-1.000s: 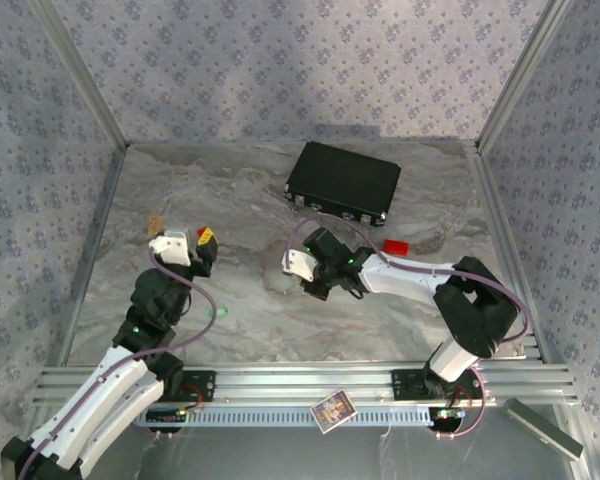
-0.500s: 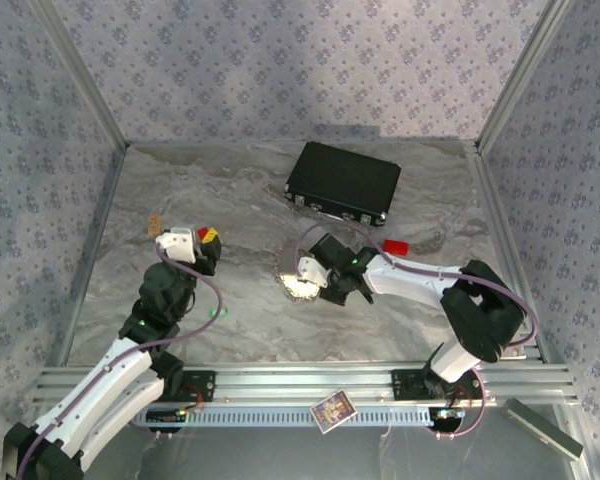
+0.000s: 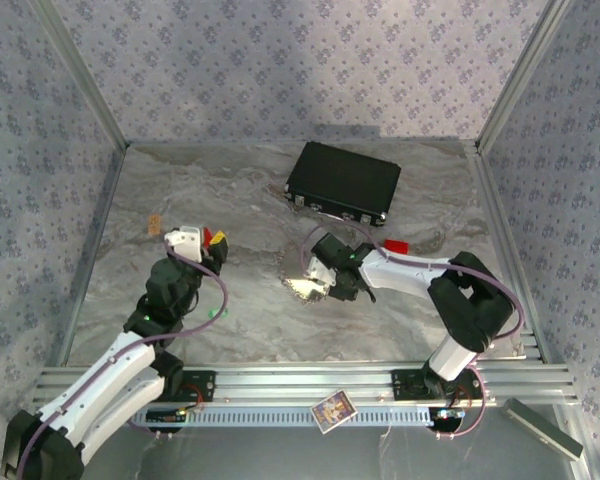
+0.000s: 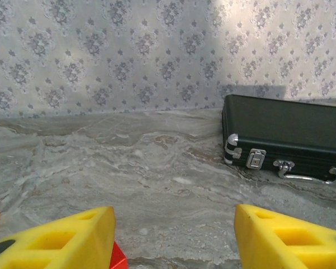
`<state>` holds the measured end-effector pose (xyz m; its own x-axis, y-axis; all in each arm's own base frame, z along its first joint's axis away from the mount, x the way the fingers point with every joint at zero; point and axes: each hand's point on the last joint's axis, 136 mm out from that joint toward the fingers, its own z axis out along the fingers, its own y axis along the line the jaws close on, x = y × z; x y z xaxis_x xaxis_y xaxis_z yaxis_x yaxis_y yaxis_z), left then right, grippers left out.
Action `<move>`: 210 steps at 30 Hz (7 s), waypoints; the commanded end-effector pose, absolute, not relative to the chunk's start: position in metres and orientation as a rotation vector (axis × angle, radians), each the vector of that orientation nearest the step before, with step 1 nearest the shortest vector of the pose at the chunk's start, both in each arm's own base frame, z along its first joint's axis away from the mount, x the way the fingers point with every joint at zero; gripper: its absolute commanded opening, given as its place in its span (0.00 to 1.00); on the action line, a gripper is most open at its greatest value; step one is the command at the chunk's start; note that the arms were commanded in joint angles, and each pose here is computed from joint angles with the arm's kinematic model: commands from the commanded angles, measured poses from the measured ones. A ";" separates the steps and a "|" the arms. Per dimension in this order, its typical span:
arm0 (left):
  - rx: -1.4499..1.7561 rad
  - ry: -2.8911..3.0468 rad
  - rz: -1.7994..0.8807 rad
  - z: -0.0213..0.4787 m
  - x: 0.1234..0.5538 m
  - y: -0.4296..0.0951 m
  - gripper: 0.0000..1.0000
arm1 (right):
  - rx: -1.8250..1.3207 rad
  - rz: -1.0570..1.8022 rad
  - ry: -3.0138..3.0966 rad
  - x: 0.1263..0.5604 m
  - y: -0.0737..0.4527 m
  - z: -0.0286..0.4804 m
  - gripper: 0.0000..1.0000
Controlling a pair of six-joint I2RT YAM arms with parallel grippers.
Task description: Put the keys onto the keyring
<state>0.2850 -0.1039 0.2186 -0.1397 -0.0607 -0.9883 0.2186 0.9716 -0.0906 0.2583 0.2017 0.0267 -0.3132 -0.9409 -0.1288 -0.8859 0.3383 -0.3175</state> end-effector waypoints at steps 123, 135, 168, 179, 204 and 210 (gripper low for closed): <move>0.924 1.576 -0.855 0.208 0.232 -0.241 0.36 | -1.374 0.896 1.448 0.213 0.334 0.236 0.00; 1.146 1.481 -0.887 0.200 0.198 -0.266 0.34 | -1.452 0.889 1.387 0.199 0.333 0.239 0.00; 1.302 1.488 -0.868 0.201 0.187 -0.278 0.24 | -1.609 0.766 1.395 0.183 0.334 0.222 0.00; 1.339 1.476 -0.914 0.199 0.179 -0.281 0.23 | -1.612 0.689 1.389 0.187 0.336 0.222 0.00; 1.352 1.508 -0.826 0.190 0.182 -0.274 0.24 | -1.641 0.597 1.413 0.189 0.329 0.215 0.00; 1.354 1.513 -0.822 0.190 0.183 -0.274 0.23 | -1.648 0.604 1.416 0.189 0.330 0.213 0.00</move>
<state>0.1831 -0.2711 0.1740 -0.0259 0.3859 -0.9222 0.9803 0.1906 0.0522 0.1869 0.3274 0.1946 0.2023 -0.5685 -0.7974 -0.9677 0.0091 -0.2519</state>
